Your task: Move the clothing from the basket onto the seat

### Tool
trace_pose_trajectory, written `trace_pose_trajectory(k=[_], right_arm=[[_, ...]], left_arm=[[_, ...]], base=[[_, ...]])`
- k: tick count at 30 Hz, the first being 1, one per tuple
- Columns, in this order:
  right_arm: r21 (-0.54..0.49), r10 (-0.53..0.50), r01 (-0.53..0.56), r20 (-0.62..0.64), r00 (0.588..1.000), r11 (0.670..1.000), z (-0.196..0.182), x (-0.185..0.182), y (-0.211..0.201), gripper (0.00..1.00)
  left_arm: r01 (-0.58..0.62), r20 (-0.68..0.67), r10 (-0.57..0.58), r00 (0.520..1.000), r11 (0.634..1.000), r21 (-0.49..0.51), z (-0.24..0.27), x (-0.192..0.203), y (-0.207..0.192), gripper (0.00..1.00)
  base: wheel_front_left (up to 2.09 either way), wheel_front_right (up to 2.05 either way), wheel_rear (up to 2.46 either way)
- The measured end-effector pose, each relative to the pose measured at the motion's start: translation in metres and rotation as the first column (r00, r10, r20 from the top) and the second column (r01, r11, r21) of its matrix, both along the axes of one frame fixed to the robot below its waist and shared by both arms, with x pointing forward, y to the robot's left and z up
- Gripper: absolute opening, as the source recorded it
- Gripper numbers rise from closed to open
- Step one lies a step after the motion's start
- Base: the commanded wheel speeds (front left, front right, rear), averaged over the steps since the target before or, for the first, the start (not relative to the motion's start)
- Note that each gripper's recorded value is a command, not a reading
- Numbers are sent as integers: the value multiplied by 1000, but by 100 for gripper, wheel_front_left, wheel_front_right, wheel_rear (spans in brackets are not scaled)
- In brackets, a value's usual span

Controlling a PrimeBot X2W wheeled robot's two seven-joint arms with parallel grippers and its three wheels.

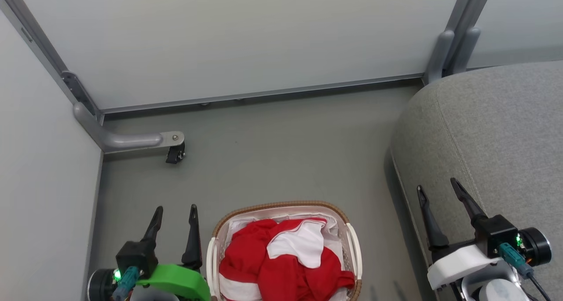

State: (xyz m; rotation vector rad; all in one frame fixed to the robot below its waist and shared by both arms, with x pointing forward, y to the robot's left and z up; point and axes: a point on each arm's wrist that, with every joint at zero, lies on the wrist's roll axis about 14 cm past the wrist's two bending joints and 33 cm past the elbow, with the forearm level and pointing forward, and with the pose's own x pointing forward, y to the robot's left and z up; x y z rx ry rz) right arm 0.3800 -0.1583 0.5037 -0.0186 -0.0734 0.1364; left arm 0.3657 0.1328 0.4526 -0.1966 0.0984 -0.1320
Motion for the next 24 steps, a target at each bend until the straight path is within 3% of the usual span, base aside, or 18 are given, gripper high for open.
trace_pose_trajectory(k=[7, 14, 19, 24], right_arm=[[0, 2, -2, -6, 1000, 1000, -5, 24, 1, 100], [13, 12, -12, -13, 1000, 1000, -14, 58, 4, 100], [25, 11, -10, -37, 999, 1000, -29, 78, 3, 100], [38, -7, 11, -96, 995, 999, -57, 87, -4, 100]], left_arm=[[105, -41, -103, 994, 994, 35, -16, 33, -26, 100], [210, -196, -193, 961, 975, 68, -70, 61, -47, 100], [297, -343, -252, 905, 951, 82, -122, 67, -60, 100], [385, -513, -297, 806, 920, 73, -180, 58, -71, 100]], base=[[0, 0, 0], [0, 0, 0], [0, 0, 0], [0, 0, 0]])
